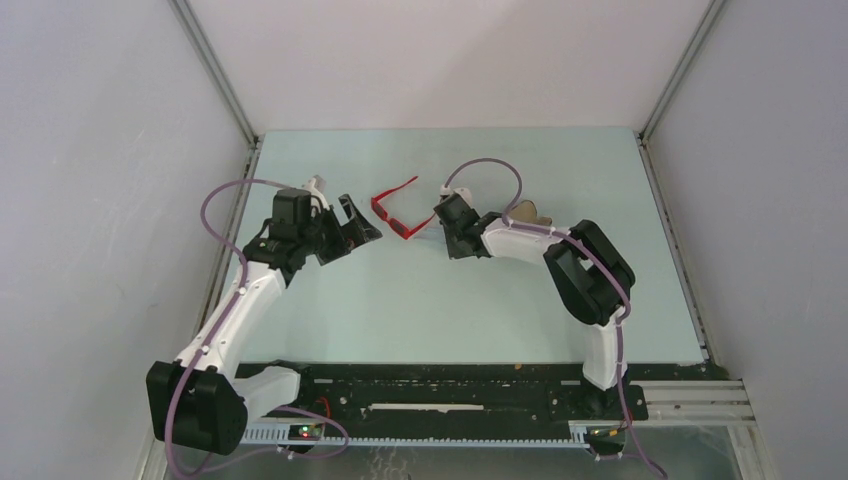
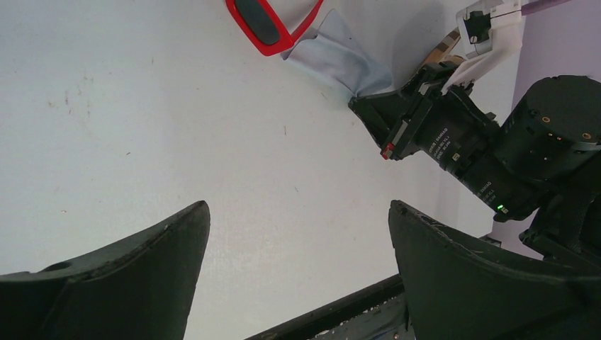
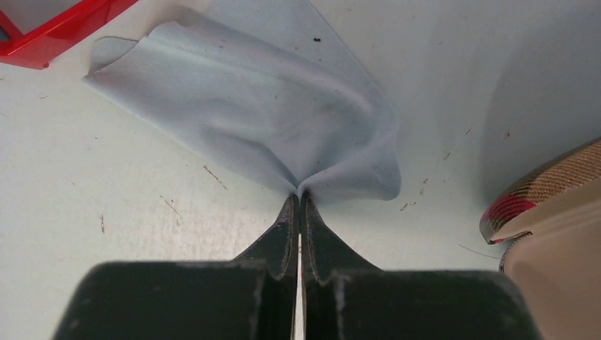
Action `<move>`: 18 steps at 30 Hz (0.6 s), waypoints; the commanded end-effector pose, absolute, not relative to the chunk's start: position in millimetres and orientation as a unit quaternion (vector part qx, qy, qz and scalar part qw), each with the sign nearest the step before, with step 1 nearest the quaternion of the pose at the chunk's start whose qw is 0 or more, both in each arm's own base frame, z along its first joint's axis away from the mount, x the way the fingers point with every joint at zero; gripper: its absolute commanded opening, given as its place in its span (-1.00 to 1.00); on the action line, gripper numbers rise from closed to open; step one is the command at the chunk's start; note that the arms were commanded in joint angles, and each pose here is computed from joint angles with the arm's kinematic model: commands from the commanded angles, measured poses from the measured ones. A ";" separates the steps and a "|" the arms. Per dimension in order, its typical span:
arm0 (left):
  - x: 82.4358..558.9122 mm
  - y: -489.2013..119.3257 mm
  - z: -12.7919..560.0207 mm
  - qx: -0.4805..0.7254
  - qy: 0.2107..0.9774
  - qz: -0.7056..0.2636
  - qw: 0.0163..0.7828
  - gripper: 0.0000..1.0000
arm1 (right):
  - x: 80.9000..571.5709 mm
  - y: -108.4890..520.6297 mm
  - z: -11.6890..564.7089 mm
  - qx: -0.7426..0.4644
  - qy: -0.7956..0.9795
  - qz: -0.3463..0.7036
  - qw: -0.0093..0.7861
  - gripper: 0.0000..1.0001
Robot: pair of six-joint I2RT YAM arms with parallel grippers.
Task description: Organize the sunglasses
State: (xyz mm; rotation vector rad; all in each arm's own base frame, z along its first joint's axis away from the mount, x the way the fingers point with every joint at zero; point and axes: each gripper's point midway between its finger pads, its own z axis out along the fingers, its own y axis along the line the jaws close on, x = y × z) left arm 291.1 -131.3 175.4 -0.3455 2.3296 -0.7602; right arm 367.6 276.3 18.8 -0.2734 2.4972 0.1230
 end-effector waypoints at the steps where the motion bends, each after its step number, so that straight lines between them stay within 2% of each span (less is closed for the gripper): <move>1: 294.1 -128.4 174.2 -0.123 0.888 -0.282 0.341 1.00 | 355.3 277.9 29.0 -0.118 0.946 0.037 0.300 -1.00; 4: 296.1 -126.7 175.3 -0.124 0.889 -0.277 0.344 1.00 | 327.9 288.2 39.4 -0.125 0.949 0.044 0.285 -1.00; 7: 299.4 -125.9 173.9 -0.125 0.891 -0.272 0.342 1.00 | 287.1 304.0 41.3 -0.097 0.963 0.081 0.237 -1.00; 8: 300.9 -124.9 173.0 -0.126 0.892 -0.268 0.341 1.00 | 268.0 313.5 41.8 -0.095 0.966 0.109 0.214 -0.93; 9: 302.2 -124.9 173.1 -0.125 0.893 -0.267 0.340 1.00 | 250.5 322.4 45.5 -0.099 0.966 0.135 0.199 -0.73; 11: 304.1 -126.3 171.5 -0.122 0.896 -0.267 0.334 1.00 | 220.6 333.1 58.2 -0.117 0.961 0.158 0.197 -0.11; 12: 304.5 -127.5 170.1 -0.121 0.897 -0.269 0.330 1.00 | 208.2 332.1 61.1 -0.128 0.959 0.159 0.198 0.03; 14: 303.4 -129.9 164.0 -0.120 0.900 -0.272 0.318 1.00 | 199.3 327.3 70.8 -0.139 0.953 0.169 0.209 0.13; 18: 302.8 -142.6 157.8 -0.100 0.902 -0.286 0.308 1.00 | 224.8 299.4 90.8 -0.109 0.942 0.184 0.258 0.15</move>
